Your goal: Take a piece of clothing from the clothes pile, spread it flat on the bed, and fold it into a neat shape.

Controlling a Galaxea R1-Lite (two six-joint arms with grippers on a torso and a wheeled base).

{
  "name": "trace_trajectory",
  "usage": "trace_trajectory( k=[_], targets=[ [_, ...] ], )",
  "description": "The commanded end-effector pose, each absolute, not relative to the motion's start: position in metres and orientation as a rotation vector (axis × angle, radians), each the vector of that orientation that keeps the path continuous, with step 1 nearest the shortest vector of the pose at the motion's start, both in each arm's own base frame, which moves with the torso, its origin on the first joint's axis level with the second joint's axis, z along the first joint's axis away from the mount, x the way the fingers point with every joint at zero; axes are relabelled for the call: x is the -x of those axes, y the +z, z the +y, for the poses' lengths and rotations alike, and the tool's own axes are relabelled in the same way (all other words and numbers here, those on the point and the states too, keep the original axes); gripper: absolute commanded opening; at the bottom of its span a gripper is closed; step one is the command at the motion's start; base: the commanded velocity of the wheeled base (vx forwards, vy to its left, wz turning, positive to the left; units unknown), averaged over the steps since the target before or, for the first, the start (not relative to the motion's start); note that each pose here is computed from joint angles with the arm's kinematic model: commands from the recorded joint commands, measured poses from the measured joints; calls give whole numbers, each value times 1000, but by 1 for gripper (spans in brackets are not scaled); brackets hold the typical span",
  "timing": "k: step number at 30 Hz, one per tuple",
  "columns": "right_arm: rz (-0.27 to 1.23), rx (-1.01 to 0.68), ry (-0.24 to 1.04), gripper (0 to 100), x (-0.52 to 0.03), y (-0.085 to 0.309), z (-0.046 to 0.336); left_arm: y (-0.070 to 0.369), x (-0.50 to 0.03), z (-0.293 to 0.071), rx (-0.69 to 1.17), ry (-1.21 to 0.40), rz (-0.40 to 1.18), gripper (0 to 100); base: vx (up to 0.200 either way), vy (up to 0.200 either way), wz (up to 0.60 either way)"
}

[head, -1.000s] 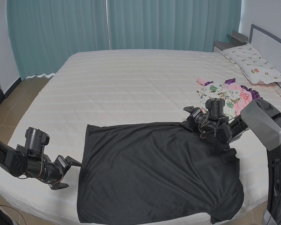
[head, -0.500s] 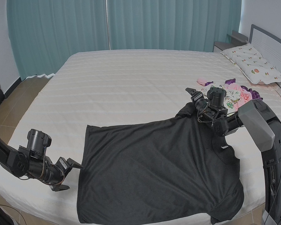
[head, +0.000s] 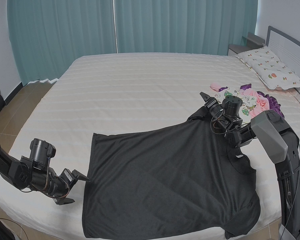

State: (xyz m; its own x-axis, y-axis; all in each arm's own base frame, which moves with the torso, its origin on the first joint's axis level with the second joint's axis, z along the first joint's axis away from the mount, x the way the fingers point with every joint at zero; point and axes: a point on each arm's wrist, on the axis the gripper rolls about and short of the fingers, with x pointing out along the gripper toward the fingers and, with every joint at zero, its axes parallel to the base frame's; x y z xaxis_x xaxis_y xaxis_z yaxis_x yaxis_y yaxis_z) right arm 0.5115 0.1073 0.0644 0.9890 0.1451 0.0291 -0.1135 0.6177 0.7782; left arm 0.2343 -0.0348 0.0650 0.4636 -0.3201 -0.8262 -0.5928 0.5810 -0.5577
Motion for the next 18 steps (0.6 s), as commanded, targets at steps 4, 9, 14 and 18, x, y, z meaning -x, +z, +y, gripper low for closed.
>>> trace_trajectory(
  k=[4, 9, 14, 18],
  targets=[
    [16, -949, 160, 100, -507, 83, 104, 63, -235, -35, 986, 210, 1128, 100, 0, 0, 0],
    [140, -1068, 141, 100, -506, 84, 96, 63, -235, -35, 986, 211, 1129, 100, 0, 0, 0],
    [115, -1130, 105, 100, -510, 89, 79, 63, -235, -35, 986, 210, 1128, 100, 0, 0, 0],
    [170, -1127, 99, 100, -508, 80, 82, 63, -235, -35, 986, 211, 1129, 100, 0, 0, 0]
  ],
)
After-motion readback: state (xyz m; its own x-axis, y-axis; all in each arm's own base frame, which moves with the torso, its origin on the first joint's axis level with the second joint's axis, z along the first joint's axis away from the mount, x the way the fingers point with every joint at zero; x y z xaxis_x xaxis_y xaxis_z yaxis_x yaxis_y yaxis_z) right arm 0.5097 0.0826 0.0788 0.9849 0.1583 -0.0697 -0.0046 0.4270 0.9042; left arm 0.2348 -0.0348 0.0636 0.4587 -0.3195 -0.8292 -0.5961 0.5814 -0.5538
